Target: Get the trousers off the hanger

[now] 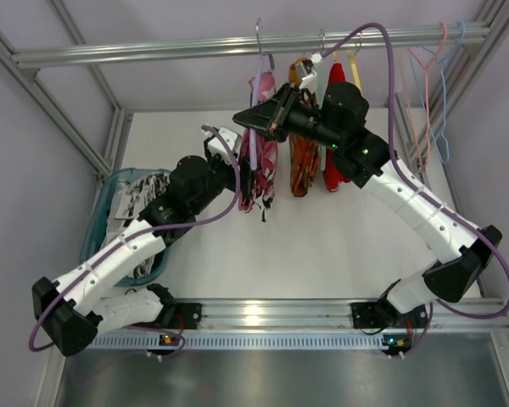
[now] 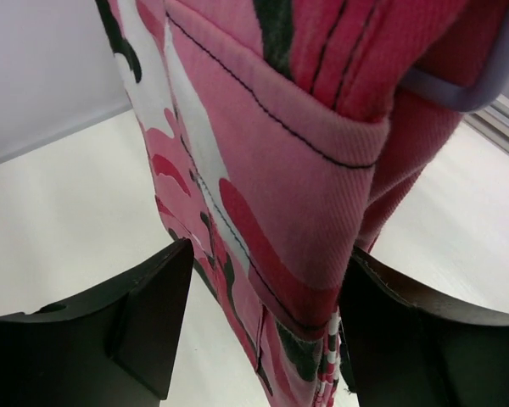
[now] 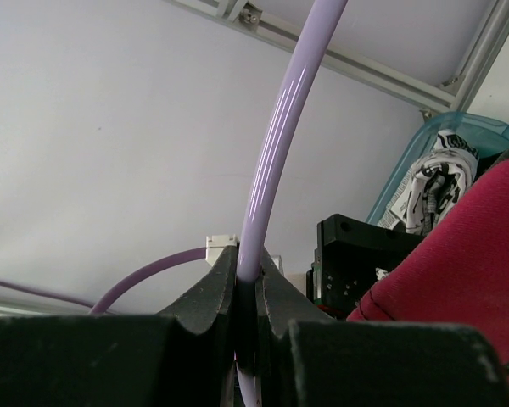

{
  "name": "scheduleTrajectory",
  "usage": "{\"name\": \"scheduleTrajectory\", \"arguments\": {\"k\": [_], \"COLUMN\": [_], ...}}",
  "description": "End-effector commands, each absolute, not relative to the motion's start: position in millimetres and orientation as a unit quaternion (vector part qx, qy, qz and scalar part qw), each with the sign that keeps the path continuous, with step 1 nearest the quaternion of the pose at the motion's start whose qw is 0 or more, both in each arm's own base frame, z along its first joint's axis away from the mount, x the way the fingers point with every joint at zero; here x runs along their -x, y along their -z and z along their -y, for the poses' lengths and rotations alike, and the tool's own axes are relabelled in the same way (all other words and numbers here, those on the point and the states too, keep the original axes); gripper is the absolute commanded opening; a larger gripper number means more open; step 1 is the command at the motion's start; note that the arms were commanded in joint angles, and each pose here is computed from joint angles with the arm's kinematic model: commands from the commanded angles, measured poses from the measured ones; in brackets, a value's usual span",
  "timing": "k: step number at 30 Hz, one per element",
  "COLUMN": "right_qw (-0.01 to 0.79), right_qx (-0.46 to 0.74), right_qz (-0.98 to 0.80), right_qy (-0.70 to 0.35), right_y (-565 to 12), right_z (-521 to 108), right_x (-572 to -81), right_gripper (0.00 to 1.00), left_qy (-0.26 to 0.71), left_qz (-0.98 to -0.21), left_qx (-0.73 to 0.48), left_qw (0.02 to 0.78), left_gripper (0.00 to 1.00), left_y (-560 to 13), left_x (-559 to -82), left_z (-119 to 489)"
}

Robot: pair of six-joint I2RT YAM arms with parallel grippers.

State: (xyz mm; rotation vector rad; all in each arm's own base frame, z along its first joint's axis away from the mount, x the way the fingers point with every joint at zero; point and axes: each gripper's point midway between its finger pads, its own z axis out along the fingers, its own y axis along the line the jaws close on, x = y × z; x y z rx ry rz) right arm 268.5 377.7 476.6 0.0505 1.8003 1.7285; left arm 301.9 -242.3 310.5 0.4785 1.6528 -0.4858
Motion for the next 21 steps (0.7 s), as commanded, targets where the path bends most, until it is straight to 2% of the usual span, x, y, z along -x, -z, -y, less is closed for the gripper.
{"name": "scheduleTrajectory", "arguments": {"k": [1, 7, 18, 21], "right_qw": [0.419, 0.422, 0.418, 0.419], "right_qx": [0.049, 0.049, 0.051, 0.053], "right_qz": [-0.53, -0.526, -0.52, -0.516], "right_qy": [-0.736, -0.737, -0.744, -0.745], "right_y": [-600.5, -603.1, -609.7, -611.9], "right_z": [-342.2, -338.7, -337.2, -335.0], "right_x": [-220.8, -220.3, -216.7, -216.1], "right_gripper": [0.0, 0.0, 0.0, 0.0], "left_qy": [0.213, 0.217, 0.199, 0.201], "left_qz": [-0.694, -0.691, -0.708, -0.711], "left_qx": [-0.169, -0.201, -0.213, -0.215], "left_qw": [0.667, 0.659, 0.643, 0.639], "left_gripper": [0.7, 0.75, 0.88, 0.88], "left_y": [-340.5, -331.8, -309.9, -305.3], "left_x": [-308.4, -294.6, -301.5, -300.7], "left_z": [235.6, 233.6, 236.8, 237.5]}}
